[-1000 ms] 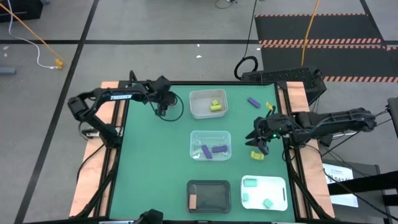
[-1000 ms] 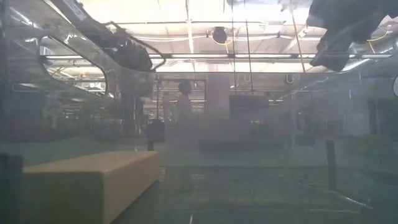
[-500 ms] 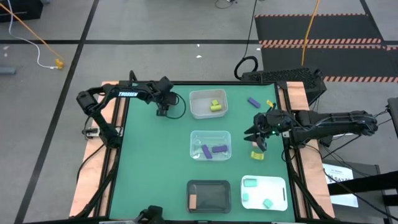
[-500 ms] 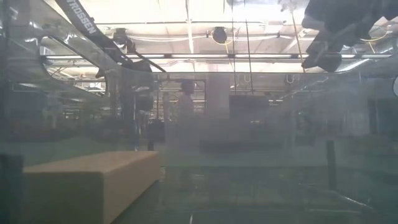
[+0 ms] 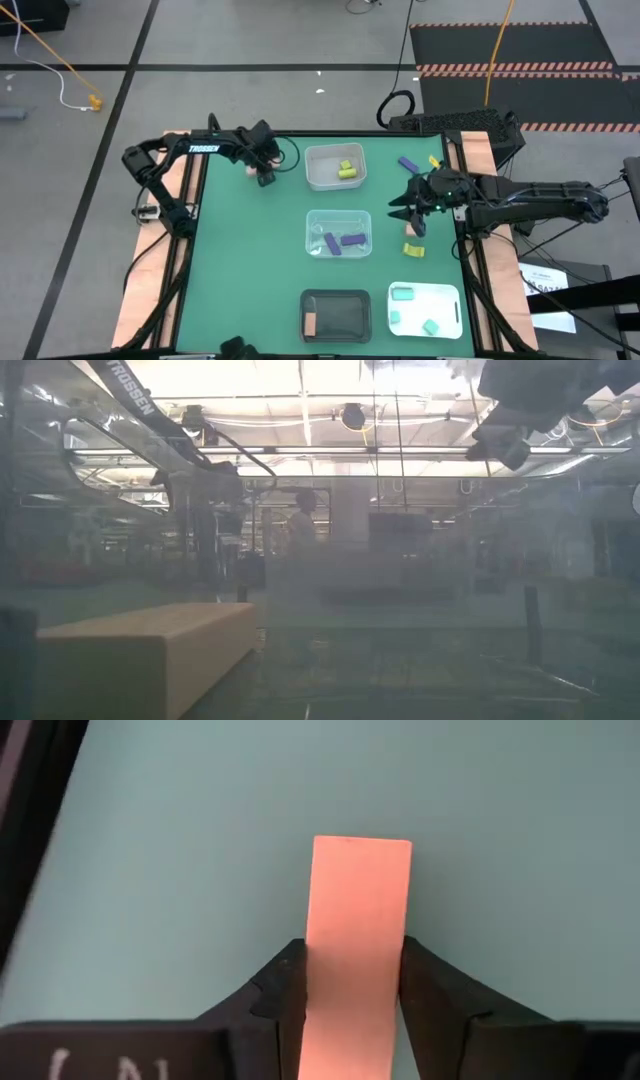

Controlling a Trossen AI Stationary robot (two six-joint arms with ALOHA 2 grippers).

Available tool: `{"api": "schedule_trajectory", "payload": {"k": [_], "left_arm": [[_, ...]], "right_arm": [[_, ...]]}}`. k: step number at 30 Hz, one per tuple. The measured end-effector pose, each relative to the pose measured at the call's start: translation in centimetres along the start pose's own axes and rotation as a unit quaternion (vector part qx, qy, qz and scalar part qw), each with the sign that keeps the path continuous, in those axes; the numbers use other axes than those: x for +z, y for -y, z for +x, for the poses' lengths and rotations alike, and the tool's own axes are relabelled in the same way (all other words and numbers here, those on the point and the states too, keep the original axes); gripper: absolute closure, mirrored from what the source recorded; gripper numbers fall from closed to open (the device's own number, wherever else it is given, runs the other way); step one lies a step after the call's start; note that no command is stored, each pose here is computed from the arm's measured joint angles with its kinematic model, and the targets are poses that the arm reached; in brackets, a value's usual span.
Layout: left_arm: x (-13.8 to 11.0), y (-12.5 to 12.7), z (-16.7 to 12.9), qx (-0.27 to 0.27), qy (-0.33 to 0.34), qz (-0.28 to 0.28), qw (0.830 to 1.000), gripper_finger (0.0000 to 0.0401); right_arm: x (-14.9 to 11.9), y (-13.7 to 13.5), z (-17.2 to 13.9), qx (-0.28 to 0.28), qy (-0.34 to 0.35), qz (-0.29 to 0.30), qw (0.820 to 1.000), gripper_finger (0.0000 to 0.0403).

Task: Sort & place blocks by color
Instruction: Put the top pink block into the black bin

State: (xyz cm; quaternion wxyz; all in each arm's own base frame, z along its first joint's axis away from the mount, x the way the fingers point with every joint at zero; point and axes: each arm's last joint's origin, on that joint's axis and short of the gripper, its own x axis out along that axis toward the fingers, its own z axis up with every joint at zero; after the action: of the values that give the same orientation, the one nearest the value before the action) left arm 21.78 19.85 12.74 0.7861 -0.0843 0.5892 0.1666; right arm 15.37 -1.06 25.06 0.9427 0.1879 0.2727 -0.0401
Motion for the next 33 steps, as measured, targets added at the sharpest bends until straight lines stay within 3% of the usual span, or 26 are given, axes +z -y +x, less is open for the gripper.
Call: {"api": "schedule_trajectory", "payload": {"k": [6, 13, 20, 23, 25, 29, 33], "left_arm": [[0.3, 0.2, -2.0, 0.01, 0.046, -0.134, 0.99, 0.0275], [2.2, 0.7, -8.4, 0.017, 0.224, -0.237, 0.945, 0.0275], [4.4, 3.2, -14.6, -0.034, 0.435, -0.264, 0.86, 0.0275], [5.5, 4.8, -16.3, -0.076, 0.503, -0.253, 0.823, 0.0275], [6.0, 5.9, -16.8, -0.099, 0.525, -0.252, 0.807, 0.0275], [6.5, 7.8, -17.8, -0.095, 0.569, -0.278, 0.768, 0.0275], [6.6, 8.9, -18.1, -0.078, 0.582, -0.344, 0.733, 0.0275]], "right_arm": [[1.1, 0.6, -0.1, -0.036, 0.057, -0.001, 0.998, 0.0245], [2.3, 2.1, -0.5, -0.147, 0.128, -0.004, 0.981, 0.0245], [4.2, 3.7, 0.0, -0.175, 0.215, 0.085, 0.957, 0.0245], [5.2, 4.4, 1.2, -0.166, 0.251, 0.129, 0.945, 0.0245], [5.8, 4.7, 2.2, -0.158, 0.272, 0.142, 0.939, 0.0245], [7.2, 5.0, 3.8, -0.14, 0.327, 0.108, 0.928, 0.0244], [8.0, 5.0, 5.2, -0.126, 0.363, 0.045, 0.922, 0.0226]]}}
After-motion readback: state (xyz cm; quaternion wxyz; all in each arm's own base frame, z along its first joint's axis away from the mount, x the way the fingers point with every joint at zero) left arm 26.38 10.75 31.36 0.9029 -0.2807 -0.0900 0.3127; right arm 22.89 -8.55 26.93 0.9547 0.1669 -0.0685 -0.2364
